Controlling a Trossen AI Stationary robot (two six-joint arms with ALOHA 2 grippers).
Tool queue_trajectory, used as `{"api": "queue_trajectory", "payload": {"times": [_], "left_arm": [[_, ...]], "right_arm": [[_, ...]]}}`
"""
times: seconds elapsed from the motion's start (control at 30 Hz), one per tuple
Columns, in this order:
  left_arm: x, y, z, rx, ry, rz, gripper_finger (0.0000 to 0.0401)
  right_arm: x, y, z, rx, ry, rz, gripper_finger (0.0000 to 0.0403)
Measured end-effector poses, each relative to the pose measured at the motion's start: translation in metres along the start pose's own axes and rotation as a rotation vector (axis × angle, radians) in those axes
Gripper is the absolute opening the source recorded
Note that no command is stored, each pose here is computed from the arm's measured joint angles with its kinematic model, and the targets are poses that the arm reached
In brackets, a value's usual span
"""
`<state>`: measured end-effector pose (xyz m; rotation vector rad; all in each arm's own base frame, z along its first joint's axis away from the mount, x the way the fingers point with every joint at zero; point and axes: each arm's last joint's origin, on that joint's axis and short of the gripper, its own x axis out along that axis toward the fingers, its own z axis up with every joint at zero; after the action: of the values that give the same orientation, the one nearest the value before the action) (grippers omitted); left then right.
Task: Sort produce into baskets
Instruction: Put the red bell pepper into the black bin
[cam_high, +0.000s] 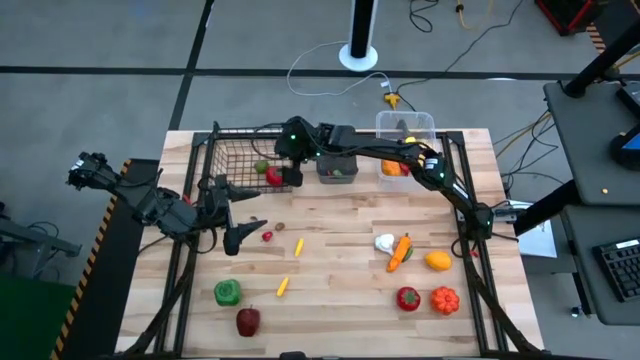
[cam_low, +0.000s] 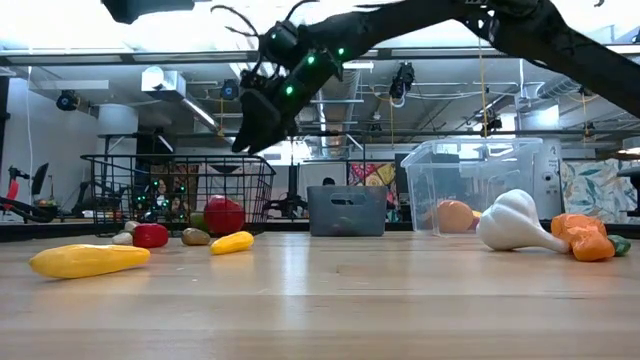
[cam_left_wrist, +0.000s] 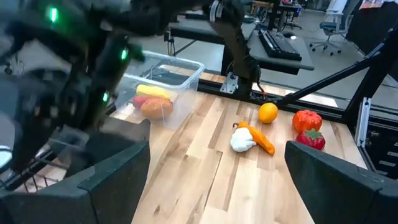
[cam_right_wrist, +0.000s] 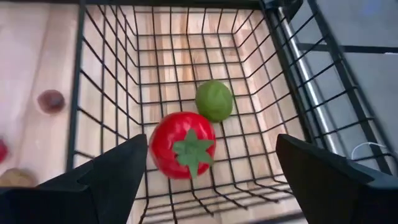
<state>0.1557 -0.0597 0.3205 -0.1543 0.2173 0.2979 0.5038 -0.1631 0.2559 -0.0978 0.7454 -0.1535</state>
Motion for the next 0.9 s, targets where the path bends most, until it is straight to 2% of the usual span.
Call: {"api": "queue_trajectory", "payload": {"times": [0.2,0.43,0.6,0.9], "left_arm": [[0.004,-0.002,-0.005,-0.02,0.038,0.014,0.0354],[0.014,-0.01,-0.014,-0.033,0.095,0.004,0.0354],[0.022,-0.016,-0.021,-0.064,0.149,-0.013,0.0354],[0.039,-0.028,-0.043,-0.168,0.299,-0.015,0.0354]], "right_arm": [[-0.032,0.004,0.012,-0.003,0.011,0.01,0.0345],[-0.07,0.021,0.016,-0.003,0.108,0.057,0.034],[-0.092,0.04,0.016,0.004,0.187,0.097,0.0342],[-0.108,0.083,0.015,-0.037,0.253,0.168,0.0343]]}}
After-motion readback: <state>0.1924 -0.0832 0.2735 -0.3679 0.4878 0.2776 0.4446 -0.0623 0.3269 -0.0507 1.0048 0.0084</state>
